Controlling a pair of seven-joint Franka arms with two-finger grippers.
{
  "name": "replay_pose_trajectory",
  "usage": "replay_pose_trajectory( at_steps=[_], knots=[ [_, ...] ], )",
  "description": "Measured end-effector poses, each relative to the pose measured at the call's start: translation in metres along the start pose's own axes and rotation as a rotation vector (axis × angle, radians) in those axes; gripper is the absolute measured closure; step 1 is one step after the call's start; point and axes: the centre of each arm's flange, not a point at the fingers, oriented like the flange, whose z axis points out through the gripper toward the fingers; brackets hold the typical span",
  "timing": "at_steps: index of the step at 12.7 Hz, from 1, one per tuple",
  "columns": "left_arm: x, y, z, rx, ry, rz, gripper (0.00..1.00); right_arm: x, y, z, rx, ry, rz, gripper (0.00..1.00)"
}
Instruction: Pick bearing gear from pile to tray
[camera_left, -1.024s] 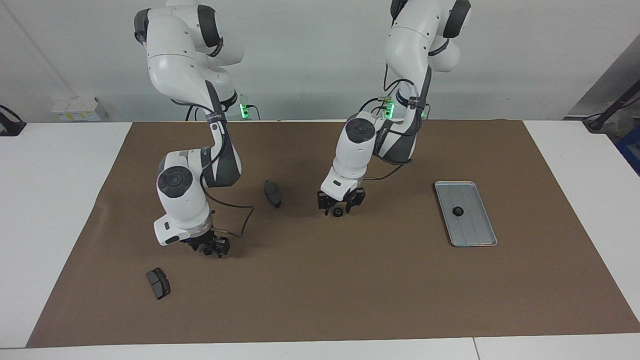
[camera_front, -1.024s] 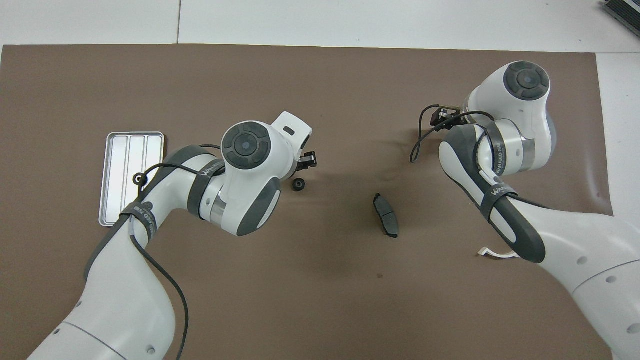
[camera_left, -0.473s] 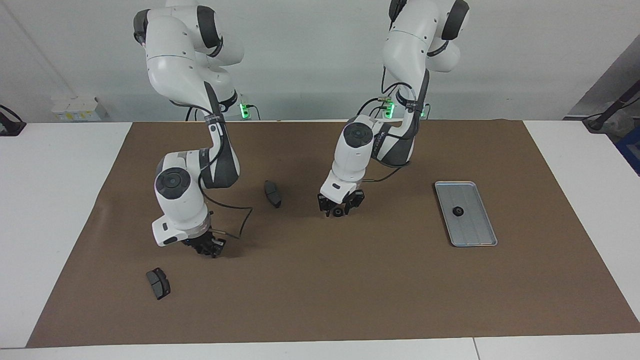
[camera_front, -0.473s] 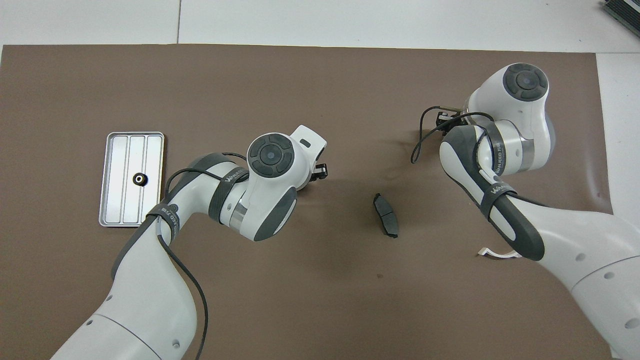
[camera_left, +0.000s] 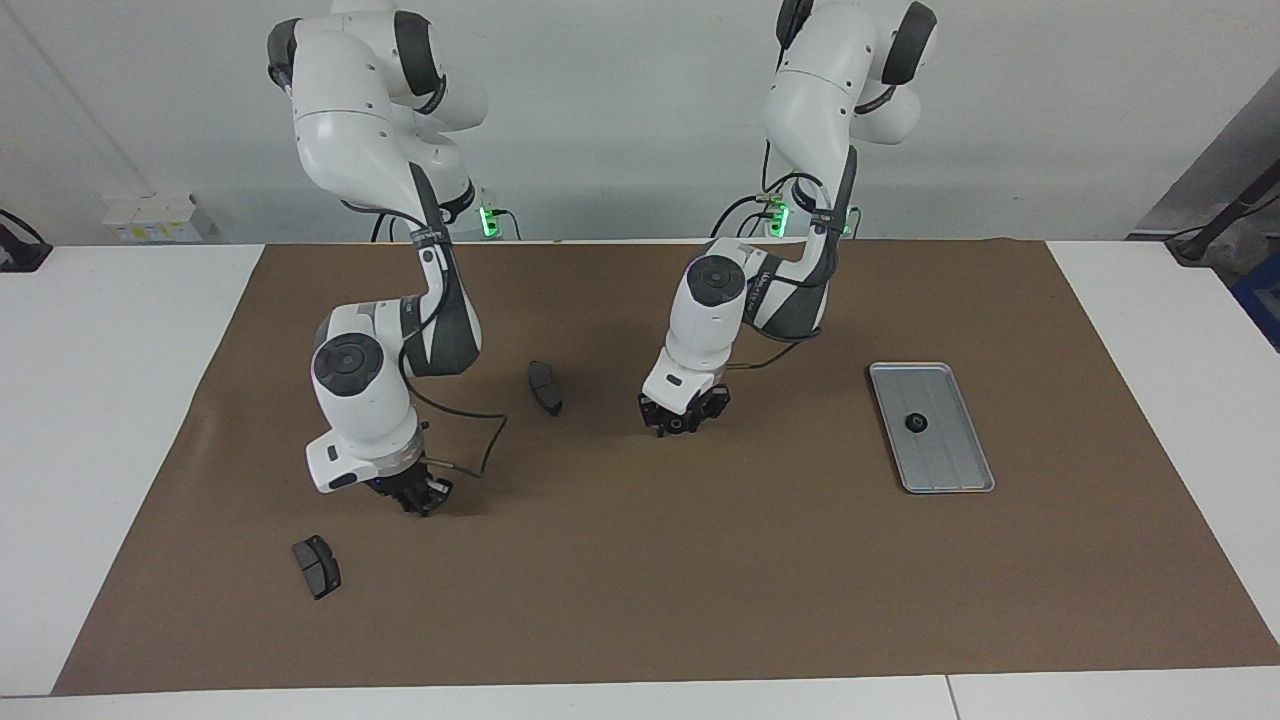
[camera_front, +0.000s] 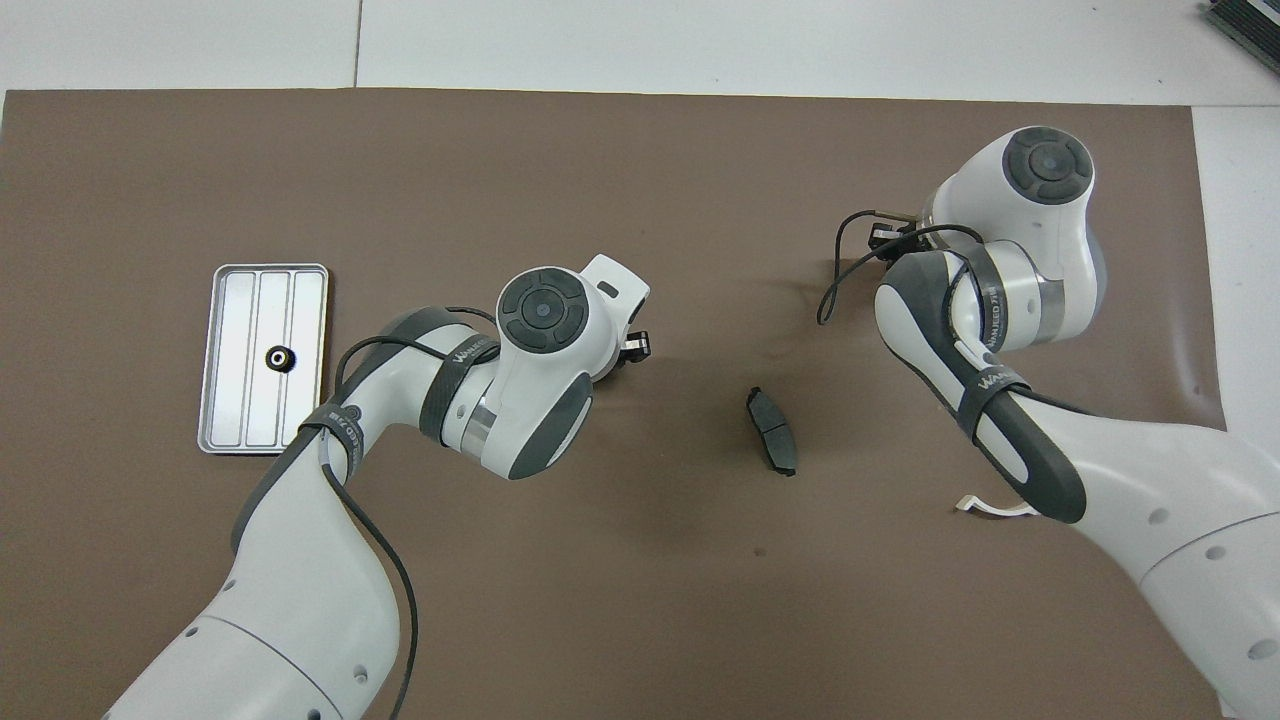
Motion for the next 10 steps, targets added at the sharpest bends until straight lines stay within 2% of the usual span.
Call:
replay_pose_trajectory(
  at_steps=[2, 4, 7, 10],
  knots=[
    [0.001, -0.002, -0.003, 0.005, -0.002, -0.001, 0.62, 0.0, -0.008, -0.02, 0.016, 0.026, -0.009, 0.77],
    [0.001, -0.002, -0.003, 0.006, -0.002, 0.0, 0.65, -0.006, -0.025, -0.044, 0.047, 0.047, -0.018, 0.77],
    [0.003, -0.004, -0.004, 0.005, -0.001, -0.005, 0.65, -0.033, -0.076, -0.065, 0.092, 0.044, 0.018, 0.77],
    [0.035, -0.039, -0.021, 0.016, -0.003, -0.029, 0.65, -0.07, -0.132, -0.069, 0.111, 0.029, 0.053, 0.77]
  ],
)
